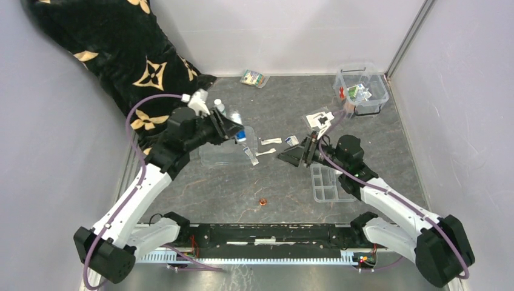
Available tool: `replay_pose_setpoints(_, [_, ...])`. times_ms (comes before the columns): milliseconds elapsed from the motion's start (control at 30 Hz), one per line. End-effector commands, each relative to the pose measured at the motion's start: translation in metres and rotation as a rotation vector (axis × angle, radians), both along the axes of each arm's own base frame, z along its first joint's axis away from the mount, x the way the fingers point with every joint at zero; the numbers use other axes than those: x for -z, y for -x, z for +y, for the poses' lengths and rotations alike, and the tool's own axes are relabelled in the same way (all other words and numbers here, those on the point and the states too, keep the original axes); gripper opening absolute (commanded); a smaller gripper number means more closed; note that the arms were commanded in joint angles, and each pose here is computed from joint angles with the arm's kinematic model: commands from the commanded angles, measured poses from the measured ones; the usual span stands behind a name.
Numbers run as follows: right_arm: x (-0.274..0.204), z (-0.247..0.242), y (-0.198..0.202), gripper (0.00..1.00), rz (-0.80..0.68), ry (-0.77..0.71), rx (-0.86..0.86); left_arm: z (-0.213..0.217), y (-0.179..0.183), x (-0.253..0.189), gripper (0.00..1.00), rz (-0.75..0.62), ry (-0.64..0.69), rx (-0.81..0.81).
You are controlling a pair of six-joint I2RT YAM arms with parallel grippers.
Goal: Organize the medicine kit
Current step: Pick up the medical item at the center of the board.
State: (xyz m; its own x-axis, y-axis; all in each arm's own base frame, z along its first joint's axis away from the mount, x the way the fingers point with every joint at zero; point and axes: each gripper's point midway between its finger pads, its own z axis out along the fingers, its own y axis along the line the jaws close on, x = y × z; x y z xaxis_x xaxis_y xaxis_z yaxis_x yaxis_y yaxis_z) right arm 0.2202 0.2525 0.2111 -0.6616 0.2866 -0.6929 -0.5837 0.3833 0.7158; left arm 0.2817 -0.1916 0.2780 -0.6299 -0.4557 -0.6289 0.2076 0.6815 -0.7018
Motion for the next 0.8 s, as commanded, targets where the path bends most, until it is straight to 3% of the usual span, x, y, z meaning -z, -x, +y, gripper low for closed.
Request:
replay_pose_setpoints(0, [-0.082,0.032,-0.001,0.80,-0.189,-0.158,-0.062,-0.060,0.018,-0.045,0.44,-0.081,0.207,0.156])
replay_pose_setpoints(533, [-0.092,0.065,-0.011,0.80,-0.208,-0.119,-0.071,-0.102,0.039,-0.041,0.44,-0.080,0.226,0.301])
replay_pose_setpoints(767, [-0.087,0.068,-0.018,0.72,-0.193,-0.106,-0.056,-0.105,0.041,-0.040,0.44,-0.071,0.225,0.327])
